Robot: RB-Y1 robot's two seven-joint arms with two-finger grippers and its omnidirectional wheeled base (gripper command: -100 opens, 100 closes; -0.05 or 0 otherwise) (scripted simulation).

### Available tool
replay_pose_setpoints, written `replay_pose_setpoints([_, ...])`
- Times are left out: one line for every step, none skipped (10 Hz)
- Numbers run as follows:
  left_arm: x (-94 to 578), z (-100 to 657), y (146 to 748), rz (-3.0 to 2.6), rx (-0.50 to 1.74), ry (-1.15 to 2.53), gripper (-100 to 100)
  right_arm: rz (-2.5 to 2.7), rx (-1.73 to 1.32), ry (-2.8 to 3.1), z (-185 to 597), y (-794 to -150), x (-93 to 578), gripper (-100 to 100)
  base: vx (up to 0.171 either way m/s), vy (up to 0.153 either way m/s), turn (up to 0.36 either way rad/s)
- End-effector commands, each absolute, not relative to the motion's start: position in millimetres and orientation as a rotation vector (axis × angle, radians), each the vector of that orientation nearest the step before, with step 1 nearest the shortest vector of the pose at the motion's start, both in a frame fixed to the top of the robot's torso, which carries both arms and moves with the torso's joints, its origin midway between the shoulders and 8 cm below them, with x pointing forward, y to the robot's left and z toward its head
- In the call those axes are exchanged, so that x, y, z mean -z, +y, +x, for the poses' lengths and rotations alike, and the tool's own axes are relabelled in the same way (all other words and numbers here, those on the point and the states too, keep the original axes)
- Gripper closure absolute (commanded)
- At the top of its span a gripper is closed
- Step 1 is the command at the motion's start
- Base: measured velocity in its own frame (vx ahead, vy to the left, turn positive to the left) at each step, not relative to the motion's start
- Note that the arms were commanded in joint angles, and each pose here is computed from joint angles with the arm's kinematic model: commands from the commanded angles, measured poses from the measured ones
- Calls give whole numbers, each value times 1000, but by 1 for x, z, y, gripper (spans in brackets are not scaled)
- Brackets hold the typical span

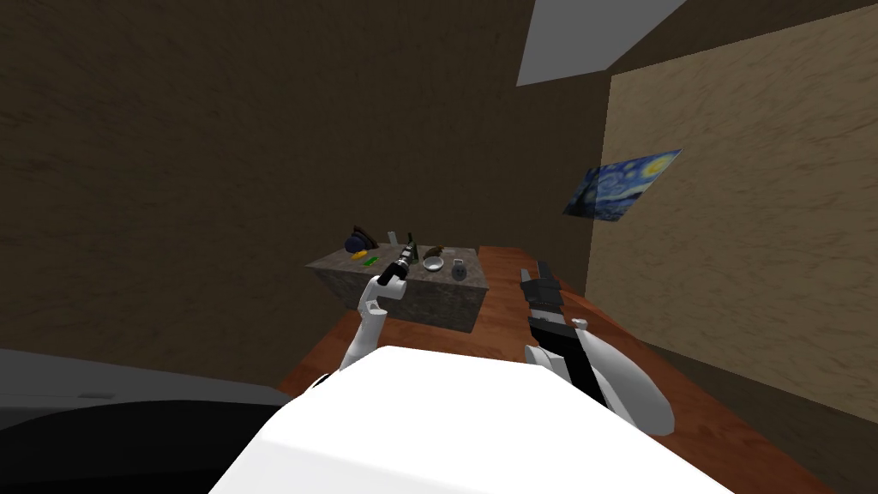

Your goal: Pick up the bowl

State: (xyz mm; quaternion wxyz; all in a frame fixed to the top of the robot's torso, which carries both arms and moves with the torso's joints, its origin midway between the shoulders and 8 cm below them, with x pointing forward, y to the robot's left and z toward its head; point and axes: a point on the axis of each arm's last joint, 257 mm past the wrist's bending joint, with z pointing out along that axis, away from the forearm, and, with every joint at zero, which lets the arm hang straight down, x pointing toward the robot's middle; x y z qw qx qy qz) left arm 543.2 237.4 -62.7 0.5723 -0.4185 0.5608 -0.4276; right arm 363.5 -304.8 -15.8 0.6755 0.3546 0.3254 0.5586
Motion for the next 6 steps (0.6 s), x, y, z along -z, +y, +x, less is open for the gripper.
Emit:
replay_pose_setpoints([70,542,238,-1002,987,1335,-100,798,-1256,732,364,-305,16,0,0,0,0])
replay_pose_setpoints([67,547,234,-1001,975,1354,-100,798,-1256,732,364,-305,16,0,15,-6,-4])
replay_pose_setpoints([74,547,236,-1019,962,1371,-100,798,-1256,732,364,-305,16,0,22,-8,-5])
replay_pose_setpoints([80,547,237,-1037,948,1389,-100,798,-1256,732,364,-305,16,0,13,-6,-1])
replay_pose_setpoints([77,552,233,-1032,938,1405,-100,798,-1256,732,364,-305,16,0,24,-12,-4])
replay_pose_setpoints([84,551,234,-1051,923,1424,-100,798,-1256,732,364,-305,16,0,26,-9,-6])
